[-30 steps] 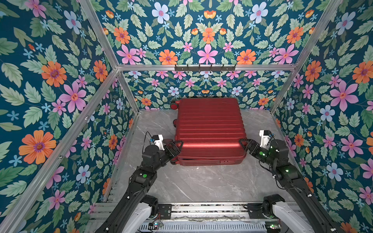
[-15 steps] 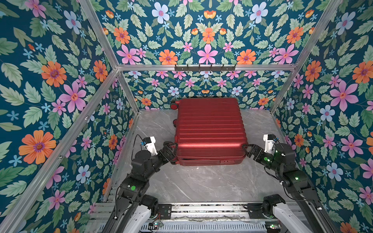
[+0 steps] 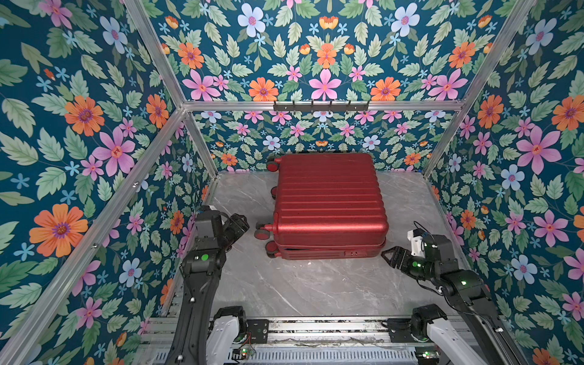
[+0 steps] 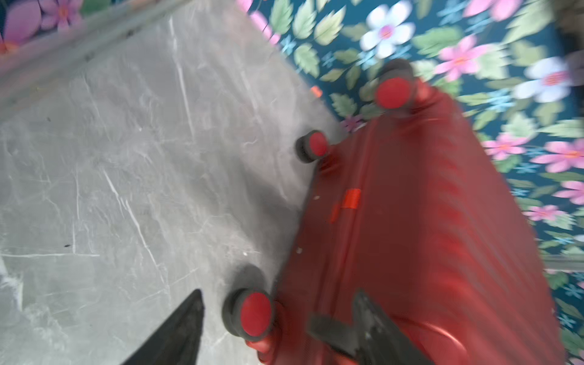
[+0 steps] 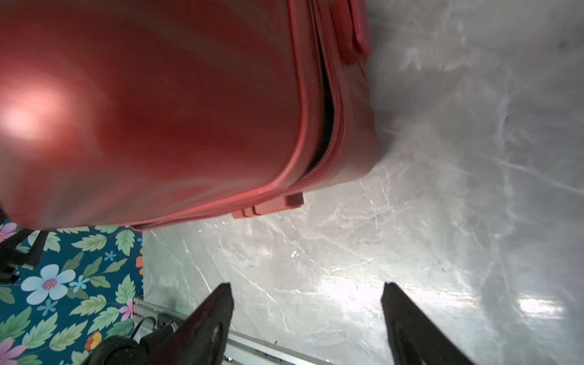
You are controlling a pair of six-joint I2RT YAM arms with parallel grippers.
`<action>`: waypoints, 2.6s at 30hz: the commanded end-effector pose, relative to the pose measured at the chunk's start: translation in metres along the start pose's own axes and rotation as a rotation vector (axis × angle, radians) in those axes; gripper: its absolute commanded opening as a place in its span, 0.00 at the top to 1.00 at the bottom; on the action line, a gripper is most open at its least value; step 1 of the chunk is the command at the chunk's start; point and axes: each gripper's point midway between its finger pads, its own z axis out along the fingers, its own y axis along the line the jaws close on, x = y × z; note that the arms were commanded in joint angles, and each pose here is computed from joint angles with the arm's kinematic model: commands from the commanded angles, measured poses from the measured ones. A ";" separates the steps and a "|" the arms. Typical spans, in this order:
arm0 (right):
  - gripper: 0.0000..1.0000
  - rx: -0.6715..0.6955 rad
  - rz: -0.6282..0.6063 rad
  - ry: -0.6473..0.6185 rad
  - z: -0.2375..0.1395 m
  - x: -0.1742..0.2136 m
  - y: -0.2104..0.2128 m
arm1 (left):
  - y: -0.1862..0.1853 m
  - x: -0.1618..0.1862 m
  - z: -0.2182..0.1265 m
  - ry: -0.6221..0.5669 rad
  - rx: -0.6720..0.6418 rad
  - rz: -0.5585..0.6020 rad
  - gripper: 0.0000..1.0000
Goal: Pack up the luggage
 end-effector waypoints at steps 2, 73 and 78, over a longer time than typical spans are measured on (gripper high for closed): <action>0.25 -0.074 0.058 0.069 0.022 0.011 0.003 | -0.001 0.011 0.045 0.106 0.067 0.062 0.39; 0.10 -0.079 0.219 -0.003 0.109 -0.208 -0.009 | -0.062 0.305 0.060 0.547 0.313 0.423 0.41; 0.09 -0.077 0.200 -0.046 0.081 -0.194 0.000 | -0.037 0.268 0.037 0.448 0.264 0.388 0.29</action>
